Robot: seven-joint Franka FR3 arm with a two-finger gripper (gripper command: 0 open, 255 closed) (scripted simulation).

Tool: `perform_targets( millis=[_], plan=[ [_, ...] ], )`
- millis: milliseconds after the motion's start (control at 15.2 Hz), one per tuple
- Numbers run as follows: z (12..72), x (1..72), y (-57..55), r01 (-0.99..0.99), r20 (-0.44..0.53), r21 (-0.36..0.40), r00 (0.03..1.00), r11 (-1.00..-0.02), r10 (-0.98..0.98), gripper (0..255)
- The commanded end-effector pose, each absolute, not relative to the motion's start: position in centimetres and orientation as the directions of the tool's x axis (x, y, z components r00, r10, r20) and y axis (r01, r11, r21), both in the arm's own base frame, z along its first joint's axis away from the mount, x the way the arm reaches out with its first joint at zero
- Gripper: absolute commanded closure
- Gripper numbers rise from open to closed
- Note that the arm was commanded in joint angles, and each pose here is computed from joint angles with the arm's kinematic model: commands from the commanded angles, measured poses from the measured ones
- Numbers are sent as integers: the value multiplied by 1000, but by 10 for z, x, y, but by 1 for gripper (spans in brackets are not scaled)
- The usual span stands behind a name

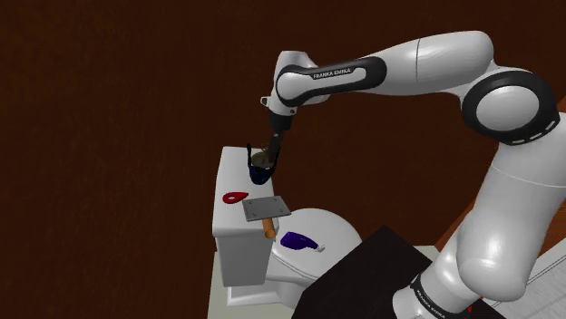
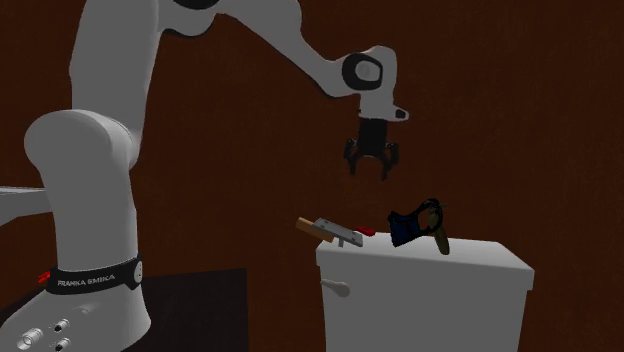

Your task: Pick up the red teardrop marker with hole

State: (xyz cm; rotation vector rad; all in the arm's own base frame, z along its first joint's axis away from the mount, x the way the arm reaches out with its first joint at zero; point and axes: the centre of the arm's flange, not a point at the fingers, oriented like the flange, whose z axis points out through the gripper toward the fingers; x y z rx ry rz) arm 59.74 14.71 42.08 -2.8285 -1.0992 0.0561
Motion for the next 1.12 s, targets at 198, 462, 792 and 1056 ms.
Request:
perform_targets(
  millis=[198, 462, 792, 1056],
  plan=[
    [367, 628, 190, 749, -38, -133, 650, -649, 759, 0],
    [325, 648, 225, 803, -69, -153, 573, -576, 817, 0],
    [274, 666, 267, 857, -104, -180, 473, -484, 875, 0],
    [253, 666, 267, 857, -104, -180, 473, -484, 875, 0]
  ],
)
